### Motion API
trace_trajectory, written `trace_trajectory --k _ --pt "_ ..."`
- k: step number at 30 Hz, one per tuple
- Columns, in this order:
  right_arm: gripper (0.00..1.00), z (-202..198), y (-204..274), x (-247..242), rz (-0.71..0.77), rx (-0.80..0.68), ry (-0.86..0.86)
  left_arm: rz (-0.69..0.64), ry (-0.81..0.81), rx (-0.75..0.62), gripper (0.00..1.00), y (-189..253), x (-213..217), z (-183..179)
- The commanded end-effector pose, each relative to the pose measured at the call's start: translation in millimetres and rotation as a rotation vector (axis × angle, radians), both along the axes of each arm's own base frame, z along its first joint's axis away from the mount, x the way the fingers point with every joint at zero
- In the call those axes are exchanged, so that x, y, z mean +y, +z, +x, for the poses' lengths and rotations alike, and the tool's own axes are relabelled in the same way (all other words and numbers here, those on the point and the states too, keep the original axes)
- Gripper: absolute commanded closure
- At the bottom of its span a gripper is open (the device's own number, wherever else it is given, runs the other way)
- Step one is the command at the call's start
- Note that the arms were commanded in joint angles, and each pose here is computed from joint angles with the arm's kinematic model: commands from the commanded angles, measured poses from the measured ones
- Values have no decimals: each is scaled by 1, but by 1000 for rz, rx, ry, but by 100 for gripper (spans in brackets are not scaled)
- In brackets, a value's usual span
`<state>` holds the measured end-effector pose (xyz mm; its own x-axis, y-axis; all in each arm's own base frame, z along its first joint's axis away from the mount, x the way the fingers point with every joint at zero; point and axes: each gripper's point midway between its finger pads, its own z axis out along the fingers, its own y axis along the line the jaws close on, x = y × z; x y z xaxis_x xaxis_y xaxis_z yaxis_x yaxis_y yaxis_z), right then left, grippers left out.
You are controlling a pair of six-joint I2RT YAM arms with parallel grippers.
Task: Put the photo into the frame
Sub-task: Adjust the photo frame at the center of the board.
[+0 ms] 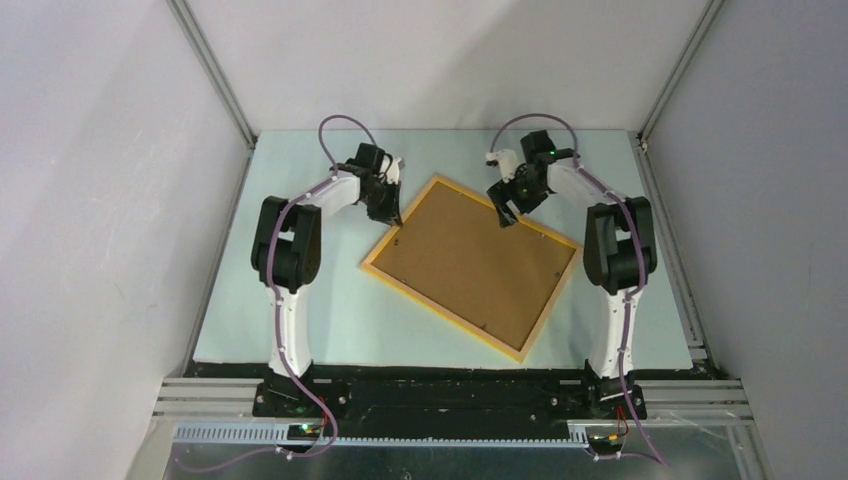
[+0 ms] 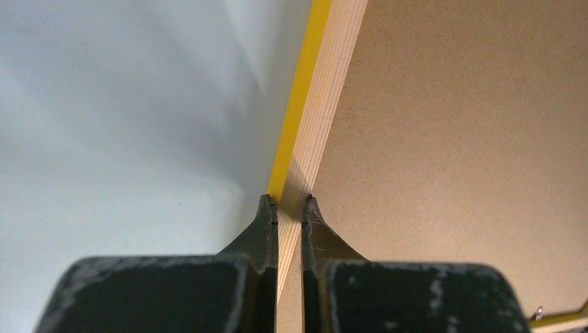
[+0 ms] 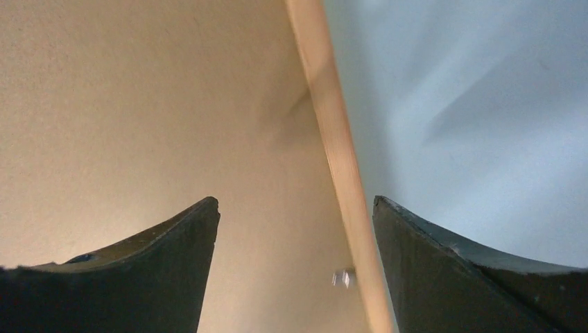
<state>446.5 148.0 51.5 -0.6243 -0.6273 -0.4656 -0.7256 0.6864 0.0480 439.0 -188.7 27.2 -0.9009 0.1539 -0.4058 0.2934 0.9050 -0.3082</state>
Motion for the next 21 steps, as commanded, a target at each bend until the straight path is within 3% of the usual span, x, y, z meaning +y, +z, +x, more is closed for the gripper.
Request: trace_trajectory --k 1,6,11,21 --pt "13 -4 49 -36 106 -33 -231 -3 158 164 100 -19 23 -38" --pt "6 -25 54 -87 107 -56 -400 -82 234 202 100 -26 31 -54" --pt "6 -53 40 -121 59 -22 -550 -147 305 236 100 -31 37 -71" --pt "19 -80 10 -124 125 122 -664 -273 327 230 100 -30 28 -100"
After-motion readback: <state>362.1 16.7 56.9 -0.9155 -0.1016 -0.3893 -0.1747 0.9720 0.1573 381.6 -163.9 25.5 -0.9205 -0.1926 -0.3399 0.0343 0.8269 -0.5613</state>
